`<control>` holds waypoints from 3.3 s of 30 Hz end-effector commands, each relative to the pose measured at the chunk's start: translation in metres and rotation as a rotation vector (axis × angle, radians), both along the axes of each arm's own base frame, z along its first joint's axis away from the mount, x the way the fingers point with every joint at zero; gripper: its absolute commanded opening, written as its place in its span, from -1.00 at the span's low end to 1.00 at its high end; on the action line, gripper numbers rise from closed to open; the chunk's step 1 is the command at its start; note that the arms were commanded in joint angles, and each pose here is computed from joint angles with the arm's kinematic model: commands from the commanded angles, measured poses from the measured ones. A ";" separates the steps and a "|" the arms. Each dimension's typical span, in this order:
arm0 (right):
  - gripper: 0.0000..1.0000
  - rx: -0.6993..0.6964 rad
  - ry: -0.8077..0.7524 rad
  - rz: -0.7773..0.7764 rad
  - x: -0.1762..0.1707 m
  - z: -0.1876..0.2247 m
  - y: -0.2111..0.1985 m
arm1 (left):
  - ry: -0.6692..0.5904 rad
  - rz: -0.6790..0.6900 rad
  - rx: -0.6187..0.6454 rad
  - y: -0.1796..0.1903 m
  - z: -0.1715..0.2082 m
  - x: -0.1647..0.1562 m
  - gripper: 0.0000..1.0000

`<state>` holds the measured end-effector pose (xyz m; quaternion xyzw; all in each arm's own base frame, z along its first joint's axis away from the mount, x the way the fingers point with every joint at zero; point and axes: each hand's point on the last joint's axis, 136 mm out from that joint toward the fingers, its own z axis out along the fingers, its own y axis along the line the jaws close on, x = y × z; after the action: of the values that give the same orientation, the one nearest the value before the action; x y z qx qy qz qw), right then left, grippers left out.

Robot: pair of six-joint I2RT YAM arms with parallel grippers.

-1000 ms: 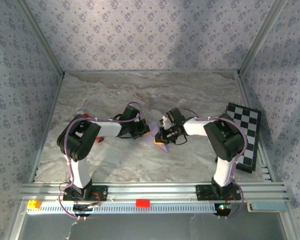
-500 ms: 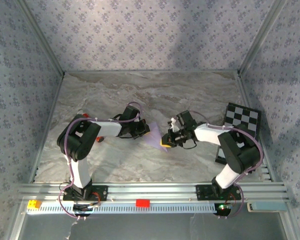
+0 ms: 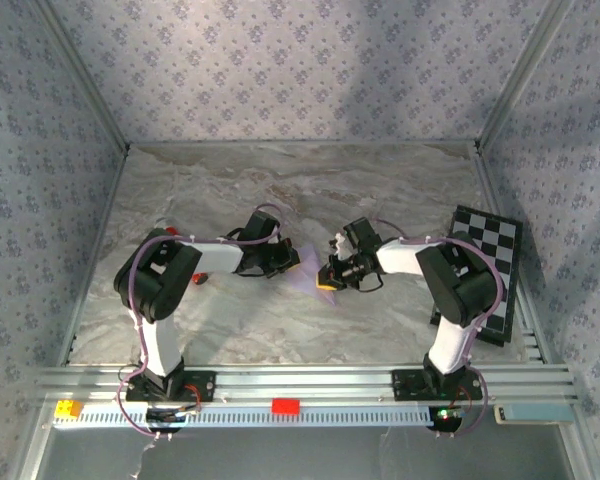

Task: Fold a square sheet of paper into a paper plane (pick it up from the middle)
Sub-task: Fourth fold the wing at the center of the table, then turn over the paper at the center of the table.

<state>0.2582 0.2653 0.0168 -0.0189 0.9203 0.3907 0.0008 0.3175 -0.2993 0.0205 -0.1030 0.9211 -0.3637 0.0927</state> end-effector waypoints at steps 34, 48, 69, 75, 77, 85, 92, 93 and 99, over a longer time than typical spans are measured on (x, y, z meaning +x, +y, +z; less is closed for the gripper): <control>-1.00 -0.039 0.079 -0.031 -0.026 -0.017 -0.014 | -0.039 -0.024 0.068 -0.021 0.021 -0.008 -0.81; -0.55 -0.006 0.025 -0.123 -0.038 0.023 -0.041 | 0.022 -0.016 0.141 -0.007 -0.012 -0.022 -0.90; -0.43 -0.036 0.118 -0.106 -0.068 0.010 -0.042 | 0.049 -0.007 0.124 -0.009 -0.010 -0.024 -0.91; -0.47 -0.069 0.104 -0.106 -0.065 0.008 -0.039 | 0.057 0.001 0.121 -0.008 -0.010 -0.025 -0.91; -0.46 -0.098 0.102 -0.122 -0.064 0.005 -0.041 | 0.058 0.004 0.119 -0.008 -0.010 -0.025 -0.91; -0.44 -0.088 0.074 -0.193 -0.051 0.007 -0.034 | 0.060 0.006 0.115 -0.009 -0.010 -0.025 -0.91; -0.43 -0.021 0.029 -0.218 -0.035 0.019 -0.023 | 0.059 0.011 0.110 -0.009 -0.008 -0.024 -0.91; -0.42 -0.012 0.022 -0.222 -0.033 0.021 -0.022 | 0.058 0.012 0.110 -0.009 -0.008 -0.024 -0.91; -0.42 0.001 0.009 -0.229 -0.029 0.022 -0.021 | 0.059 0.012 0.109 -0.010 -0.008 -0.024 -0.91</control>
<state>0.2168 0.2404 0.0337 0.0840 0.9195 0.3836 0.0197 0.3022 -0.3161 0.0223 -0.1068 0.9358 -0.3241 0.0883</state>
